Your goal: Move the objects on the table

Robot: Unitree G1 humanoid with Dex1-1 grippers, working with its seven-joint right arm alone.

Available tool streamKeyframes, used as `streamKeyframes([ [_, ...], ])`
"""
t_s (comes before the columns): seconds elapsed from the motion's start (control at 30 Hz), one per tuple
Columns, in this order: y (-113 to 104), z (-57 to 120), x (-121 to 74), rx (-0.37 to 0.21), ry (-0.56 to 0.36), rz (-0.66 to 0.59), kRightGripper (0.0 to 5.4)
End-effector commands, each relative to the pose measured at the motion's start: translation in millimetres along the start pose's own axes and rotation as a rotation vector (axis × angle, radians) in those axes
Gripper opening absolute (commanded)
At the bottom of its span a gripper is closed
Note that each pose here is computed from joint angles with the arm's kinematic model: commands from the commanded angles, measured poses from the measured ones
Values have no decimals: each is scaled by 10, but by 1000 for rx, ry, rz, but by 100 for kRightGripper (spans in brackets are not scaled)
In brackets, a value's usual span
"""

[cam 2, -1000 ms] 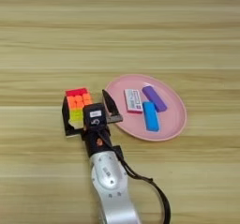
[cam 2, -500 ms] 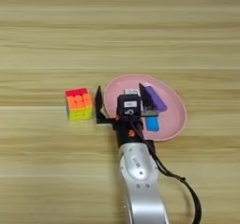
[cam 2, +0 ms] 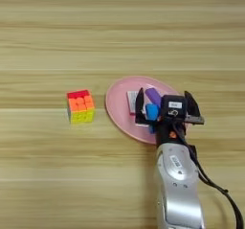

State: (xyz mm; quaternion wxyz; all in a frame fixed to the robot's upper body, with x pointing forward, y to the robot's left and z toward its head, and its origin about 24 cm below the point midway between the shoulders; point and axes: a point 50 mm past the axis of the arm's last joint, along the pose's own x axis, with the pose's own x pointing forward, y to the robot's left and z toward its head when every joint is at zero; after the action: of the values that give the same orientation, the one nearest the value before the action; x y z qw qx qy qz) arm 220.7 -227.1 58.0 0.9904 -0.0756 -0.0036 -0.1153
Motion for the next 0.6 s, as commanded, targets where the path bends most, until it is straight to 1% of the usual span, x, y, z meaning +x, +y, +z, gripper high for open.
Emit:
streamKeyframes([
  [0.03, -28, 188, 76, 1, -61, 40, 539],
  [0.13, -8, 194, 51, 22, -39, 64, 539],
  [0.3, -3, 179, 37, 16, -9, 66, 539],
  [0.47, -78, 109, 35, -35, 50, 21, 539],
  [0.6, -98, 83, 22, -71, 92, 21, 539],
])
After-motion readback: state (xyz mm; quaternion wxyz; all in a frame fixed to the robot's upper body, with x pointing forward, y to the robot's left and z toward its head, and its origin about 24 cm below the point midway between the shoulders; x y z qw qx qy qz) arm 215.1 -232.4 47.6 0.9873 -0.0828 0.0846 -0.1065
